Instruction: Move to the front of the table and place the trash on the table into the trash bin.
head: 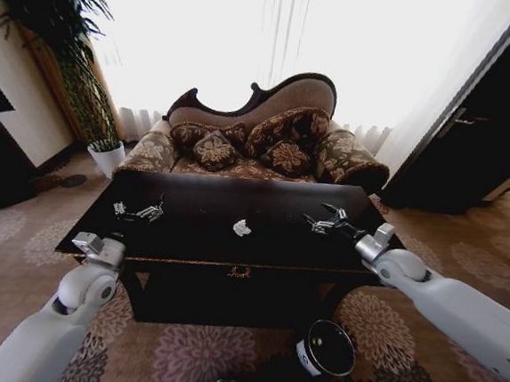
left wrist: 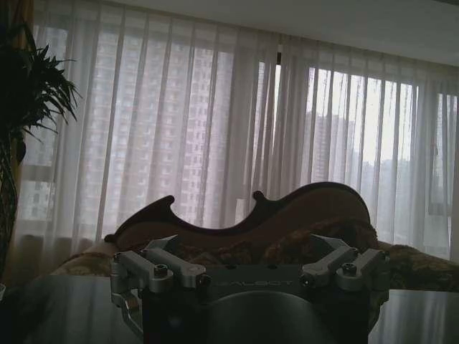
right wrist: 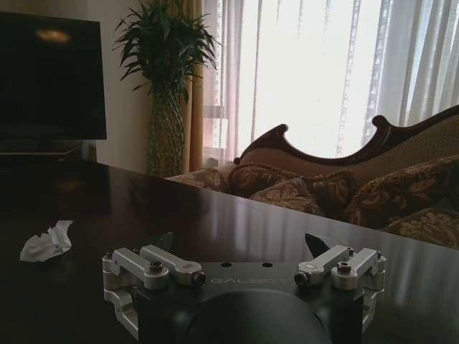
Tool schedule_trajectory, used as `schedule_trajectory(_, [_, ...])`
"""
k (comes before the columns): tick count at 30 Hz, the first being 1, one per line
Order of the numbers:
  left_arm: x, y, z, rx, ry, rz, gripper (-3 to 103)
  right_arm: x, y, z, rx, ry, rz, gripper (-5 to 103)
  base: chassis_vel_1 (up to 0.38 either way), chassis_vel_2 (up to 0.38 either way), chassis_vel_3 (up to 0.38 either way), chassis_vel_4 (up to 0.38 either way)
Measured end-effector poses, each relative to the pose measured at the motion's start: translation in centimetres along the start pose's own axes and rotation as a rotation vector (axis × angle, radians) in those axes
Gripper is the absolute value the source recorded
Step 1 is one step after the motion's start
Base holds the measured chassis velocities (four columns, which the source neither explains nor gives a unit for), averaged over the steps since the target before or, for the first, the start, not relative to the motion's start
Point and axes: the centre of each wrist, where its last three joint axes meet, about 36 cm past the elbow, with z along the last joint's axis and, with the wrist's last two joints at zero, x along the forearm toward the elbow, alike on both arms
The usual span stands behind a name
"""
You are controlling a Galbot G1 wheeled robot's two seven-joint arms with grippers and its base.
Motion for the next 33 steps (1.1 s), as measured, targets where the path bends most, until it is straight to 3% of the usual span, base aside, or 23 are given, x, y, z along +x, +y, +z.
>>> schedule_trajectory(11, [0.0, 0.0, 0.0, 0.000, 0.000, 0.000, 100, -2.6, 2.9, -0.5, -0.015, 0.012, -0.108, 100, 0.000, 0.000, 0.000, 0.000])
schedule_trajectory(19, [0.0, 0.0, 0.0, 0.000, 0.000, 0.000, 100, -7.0, 4.1, -2.6, 0.019, 0.005, -0.181, 100, 0.000, 0.000, 0.000, 0.000])
schedule_trajectory(33, [0.0, 0.0, 0.0, 0.000, 0.000, 0.000, 100, -7.3, 7.5, -1.7, 0.015, 0.041, -0.259, 100, 0.000, 0.000, 0.000, 0.000])
